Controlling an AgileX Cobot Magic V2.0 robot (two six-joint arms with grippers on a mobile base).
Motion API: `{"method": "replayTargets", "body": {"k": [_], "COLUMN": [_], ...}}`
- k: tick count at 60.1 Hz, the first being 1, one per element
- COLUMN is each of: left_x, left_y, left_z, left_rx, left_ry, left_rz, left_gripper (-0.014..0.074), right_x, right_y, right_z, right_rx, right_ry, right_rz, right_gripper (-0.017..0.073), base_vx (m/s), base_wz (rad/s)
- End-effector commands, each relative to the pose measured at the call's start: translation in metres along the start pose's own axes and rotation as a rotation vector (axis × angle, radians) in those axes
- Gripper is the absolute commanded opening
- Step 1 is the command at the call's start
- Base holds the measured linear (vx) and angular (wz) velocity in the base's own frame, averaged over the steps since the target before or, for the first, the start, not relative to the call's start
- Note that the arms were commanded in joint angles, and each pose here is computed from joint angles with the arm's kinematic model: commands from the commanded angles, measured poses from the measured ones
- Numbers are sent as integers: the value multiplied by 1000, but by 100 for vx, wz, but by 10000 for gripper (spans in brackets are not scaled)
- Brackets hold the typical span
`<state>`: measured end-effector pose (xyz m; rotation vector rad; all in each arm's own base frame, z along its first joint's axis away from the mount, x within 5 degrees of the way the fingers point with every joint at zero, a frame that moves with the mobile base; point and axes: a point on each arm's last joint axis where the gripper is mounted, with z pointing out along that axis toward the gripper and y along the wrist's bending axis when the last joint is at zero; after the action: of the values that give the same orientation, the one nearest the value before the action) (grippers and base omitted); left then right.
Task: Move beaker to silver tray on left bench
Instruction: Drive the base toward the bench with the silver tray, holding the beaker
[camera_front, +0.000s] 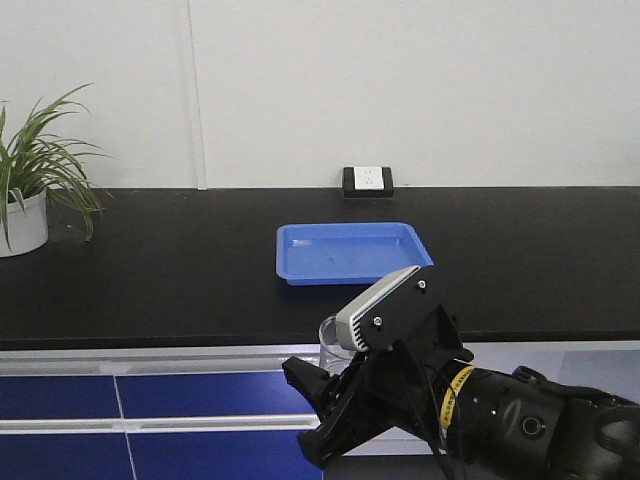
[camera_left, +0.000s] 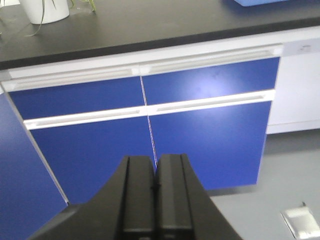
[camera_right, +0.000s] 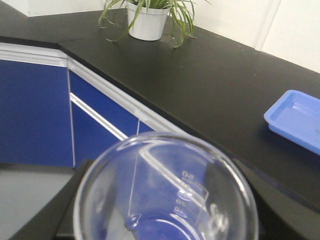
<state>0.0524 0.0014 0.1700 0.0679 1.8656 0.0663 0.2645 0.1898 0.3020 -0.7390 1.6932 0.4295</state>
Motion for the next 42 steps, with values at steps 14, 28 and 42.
{"method": "replayTargets", "body": {"k": [14, 28, 42], "left_x": [-1, -1, -1], "left_y": [-1, -1, -1], "left_z": [2, 2, 2], "left_rx": [5, 5, 5], "left_ry": [-69, -69, -69], "left_rz": [-3, -3, -3], "left_gripper": [1, 1, 1], "right_x": [-26, -26, -26], "right_y": [1, 1, 1], "right_z": [-11, -11, -11], "right_rx": [-23, -23, -23], "right_ry": [-128, -128, -128], "right_rz": [-7, -7, -7], "right_gripper": [-11, -11, -11], "base_vx": [-37, -32, -26], "base_wz": [-5, -3, 0]}}
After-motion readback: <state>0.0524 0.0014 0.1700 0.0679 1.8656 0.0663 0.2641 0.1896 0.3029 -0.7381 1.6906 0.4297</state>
